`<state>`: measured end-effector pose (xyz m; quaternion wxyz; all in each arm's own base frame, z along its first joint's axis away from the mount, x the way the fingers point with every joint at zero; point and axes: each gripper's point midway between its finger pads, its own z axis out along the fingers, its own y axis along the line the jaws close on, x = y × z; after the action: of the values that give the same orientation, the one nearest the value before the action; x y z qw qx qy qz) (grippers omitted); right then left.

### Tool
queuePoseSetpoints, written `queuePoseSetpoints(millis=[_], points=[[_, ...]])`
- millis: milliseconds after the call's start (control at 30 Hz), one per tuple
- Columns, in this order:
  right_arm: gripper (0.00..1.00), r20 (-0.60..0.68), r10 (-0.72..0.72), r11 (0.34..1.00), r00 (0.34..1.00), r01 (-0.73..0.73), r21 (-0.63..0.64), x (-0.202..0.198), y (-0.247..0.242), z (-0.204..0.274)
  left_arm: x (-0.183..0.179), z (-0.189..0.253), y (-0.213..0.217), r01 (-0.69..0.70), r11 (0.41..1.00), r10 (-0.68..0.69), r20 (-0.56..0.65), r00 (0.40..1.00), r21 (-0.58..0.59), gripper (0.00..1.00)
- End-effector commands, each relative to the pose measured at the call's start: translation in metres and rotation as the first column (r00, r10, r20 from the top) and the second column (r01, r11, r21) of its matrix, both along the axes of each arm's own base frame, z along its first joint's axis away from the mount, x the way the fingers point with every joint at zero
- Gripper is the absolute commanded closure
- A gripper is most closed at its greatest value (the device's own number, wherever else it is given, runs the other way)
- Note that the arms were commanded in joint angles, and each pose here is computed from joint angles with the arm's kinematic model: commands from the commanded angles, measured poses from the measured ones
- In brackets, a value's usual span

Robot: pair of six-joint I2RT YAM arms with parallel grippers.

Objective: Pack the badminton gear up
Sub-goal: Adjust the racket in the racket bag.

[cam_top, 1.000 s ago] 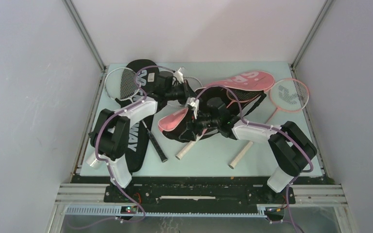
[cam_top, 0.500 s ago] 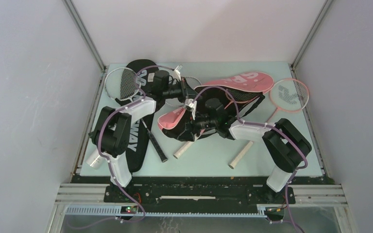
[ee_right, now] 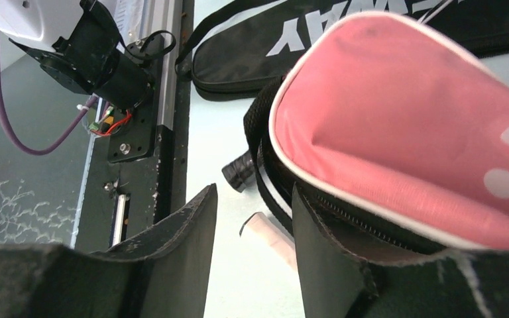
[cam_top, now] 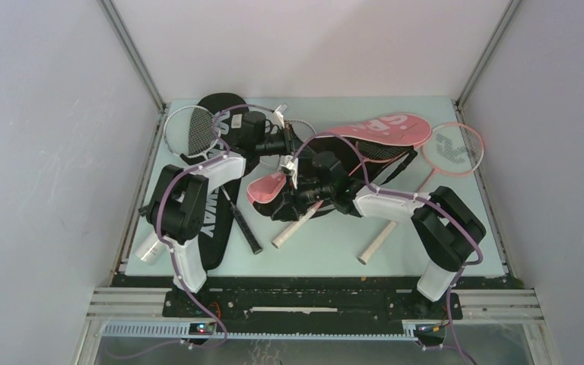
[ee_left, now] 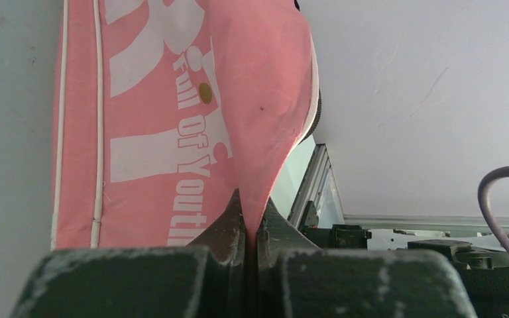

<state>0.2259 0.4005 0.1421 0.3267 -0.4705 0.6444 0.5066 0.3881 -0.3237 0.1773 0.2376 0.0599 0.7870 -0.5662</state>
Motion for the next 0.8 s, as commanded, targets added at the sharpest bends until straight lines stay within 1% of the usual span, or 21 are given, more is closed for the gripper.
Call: queuePoseSetpoints(millis=[0, 67, 200, 267, 333, 433, 600, 667, 767], points=[[0.49, 0.069, 0.011, 1.000, 0.998, -0.011, 0.000, 0.008, 0.013, 0.012, -0.007, 0.024, 0.000, 0.059, 0.997, -0.055, 0.066, 0.996, -0.048, 1.00], [0.53, 0.068, 0.019, 1.000, 0.997, -0.018, -0.009, 0.006, 0.015, 0.011, -0.008, 0.024, 0.001, 0.060, 0.997, -0.057, 0.069, 0.996, -0.044, 1.00], [0.71, 0.083, 0.051, 0.998, 0.995, -0.049, -0.025, 0.002, 0.016, 0.009, -0.007, 0.023, 0.001, 0.065, 0.997, -0.062, 0.073, 0.995, -0.043, 1.00], [0.75, 0.102, 0.064, 0.997, 0.993, -0.060, -0.044, -0.001, 0.017, 0.006, -0.007, 0.023, 0.001, 0.067, 0.997, -0.064, 0.071, 0.995, -0.042, 1.00], [0.75, 0.109, 0.069, 0.996, 0.992, -0.063, -0.061, -0.001, 0.017, 0.004, -0.007, 0.022, 0.001, 0.066, 0.997, -0.064, 0.075, 0.995, -0.037, 1.00], [0.71, 0.113, 0.082, 0.994, 0.990, -0.073, -0.076, -0.001, 0.017, 0.003, -0.007, 0.022, 0.001, 0.067, 0.997, -0.064, 0.077, 0.995, -0.033, 1.00], [0.70, 0.120, 0.131, 0.989, 0.984, -0.122, -0.079, -0.012, 0.017, 0.005, -0.007, 0.020, 0.002, 0.069, 0.997, -0.067, 0.085, 0.994, -0.024, 1.00], [0.72, 0.135, 0.157, 0.985, 0.978, -0.146, -0.086, -0.016, 0.017, 0.006, -0.007, 0.018, 0.002, 0.068, 0.998, -0.067, 0.084, 0.994, -0.017, 1.00], [0.78, 0.158, 0.183, 0.981, 0.970, -0.169, -0.095, -0.021, 0.018, 0.007, -0.006, 0.017, 0.002, 0.067, 0.998, -0.066, 0.085, 0.994, -0.014, 1.00]])
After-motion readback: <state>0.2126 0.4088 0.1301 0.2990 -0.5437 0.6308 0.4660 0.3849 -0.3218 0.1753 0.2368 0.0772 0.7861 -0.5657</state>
